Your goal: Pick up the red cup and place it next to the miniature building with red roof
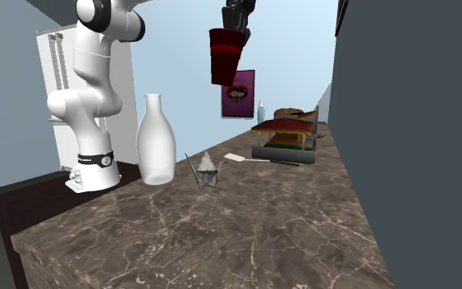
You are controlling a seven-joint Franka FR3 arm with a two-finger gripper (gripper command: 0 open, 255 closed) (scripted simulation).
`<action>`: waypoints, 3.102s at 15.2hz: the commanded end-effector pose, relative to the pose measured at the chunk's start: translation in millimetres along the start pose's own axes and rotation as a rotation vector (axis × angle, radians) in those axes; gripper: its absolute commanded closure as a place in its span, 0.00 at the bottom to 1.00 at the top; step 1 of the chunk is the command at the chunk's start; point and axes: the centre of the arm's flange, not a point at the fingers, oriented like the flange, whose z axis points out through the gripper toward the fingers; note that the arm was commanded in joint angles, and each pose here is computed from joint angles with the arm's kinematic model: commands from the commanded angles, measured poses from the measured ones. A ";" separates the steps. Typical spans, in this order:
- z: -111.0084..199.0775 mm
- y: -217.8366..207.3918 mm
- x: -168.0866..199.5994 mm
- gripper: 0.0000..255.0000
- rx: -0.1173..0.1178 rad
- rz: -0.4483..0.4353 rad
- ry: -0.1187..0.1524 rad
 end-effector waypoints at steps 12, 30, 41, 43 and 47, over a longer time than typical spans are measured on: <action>-20.0 -148.1 -83.0 1.00 0.000 0.001 0.000; -46.4 -353.0 -200.2 1.00 0.000 0.001 0.000; -43.4 -452.8 -254.3 1.00 0.000 0.001 0.000; -33.1 -454.7 -253.4 1.00 0.000 0.001 0.000; -12.4 -458.4 -251.5 1.00 0.000 0.001 0.000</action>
